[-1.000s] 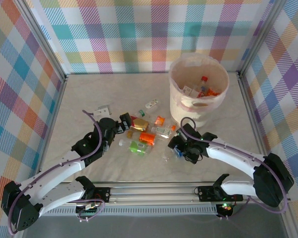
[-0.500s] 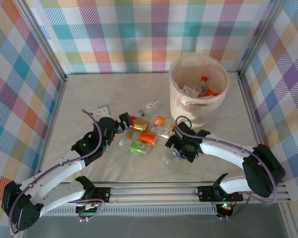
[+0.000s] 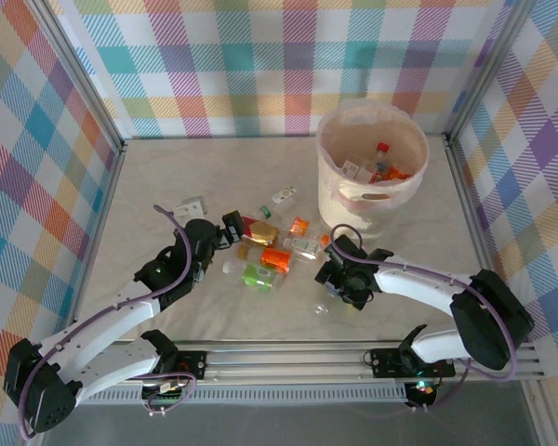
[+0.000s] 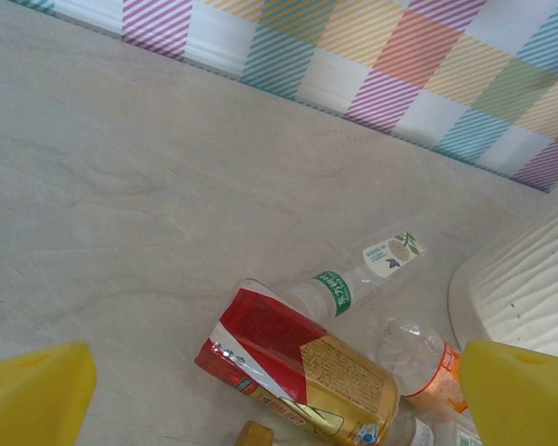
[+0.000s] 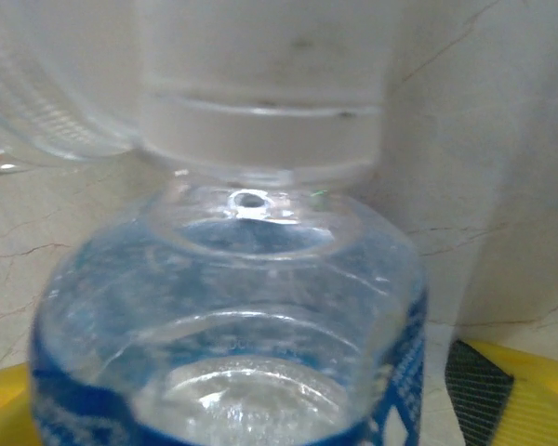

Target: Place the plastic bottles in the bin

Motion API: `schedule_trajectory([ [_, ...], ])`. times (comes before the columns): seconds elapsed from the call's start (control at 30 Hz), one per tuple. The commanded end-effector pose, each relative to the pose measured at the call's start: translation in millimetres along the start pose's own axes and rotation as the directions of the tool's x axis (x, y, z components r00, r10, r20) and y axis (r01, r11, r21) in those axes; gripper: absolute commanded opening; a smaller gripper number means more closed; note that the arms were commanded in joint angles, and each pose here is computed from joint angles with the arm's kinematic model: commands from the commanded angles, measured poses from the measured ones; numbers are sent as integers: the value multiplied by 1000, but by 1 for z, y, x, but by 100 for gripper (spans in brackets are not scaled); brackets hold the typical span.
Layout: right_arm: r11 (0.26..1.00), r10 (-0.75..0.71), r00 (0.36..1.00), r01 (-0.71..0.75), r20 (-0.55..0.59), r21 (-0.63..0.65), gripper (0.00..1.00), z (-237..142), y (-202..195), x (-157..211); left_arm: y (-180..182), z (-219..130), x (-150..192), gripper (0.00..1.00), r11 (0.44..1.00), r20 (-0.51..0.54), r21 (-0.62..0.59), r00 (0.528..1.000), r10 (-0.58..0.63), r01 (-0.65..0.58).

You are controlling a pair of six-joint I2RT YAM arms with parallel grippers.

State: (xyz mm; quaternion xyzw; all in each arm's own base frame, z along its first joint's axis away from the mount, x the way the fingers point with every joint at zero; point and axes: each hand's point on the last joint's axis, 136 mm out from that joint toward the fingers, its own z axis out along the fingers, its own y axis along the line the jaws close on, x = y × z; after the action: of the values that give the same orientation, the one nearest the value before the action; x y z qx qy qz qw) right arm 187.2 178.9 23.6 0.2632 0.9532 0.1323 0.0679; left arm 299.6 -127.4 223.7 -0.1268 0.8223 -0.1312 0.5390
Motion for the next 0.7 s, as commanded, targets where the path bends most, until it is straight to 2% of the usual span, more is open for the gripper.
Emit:
schedule_trajectory([
  [0.0, 1000, 16, 1000, -16, 3, 18, 84, 5, -9, 3, 4, 2, 0, 100, 1000, 2, -14, 1000, -11, 11],
  [0.13, 1000, 18, 1000, -18, 15, 19, 73, 3, -11, 1, 5, 2, 0, 100, 1000, 0, -21, 1000, -10, 10],
  [0.37, 1000, 13, 997, -13, 72, 11, 67, -15, -16, -7, 9, 3, -1, 100, 999, 2, -41, 1000, -18, 18],
  [0.67, 1000, -7, 959, 5, 282, 8, 64, -87, -43, -34, 15, 4, -4, 100, 997, 8, -78, 1000, -22, 23],
])
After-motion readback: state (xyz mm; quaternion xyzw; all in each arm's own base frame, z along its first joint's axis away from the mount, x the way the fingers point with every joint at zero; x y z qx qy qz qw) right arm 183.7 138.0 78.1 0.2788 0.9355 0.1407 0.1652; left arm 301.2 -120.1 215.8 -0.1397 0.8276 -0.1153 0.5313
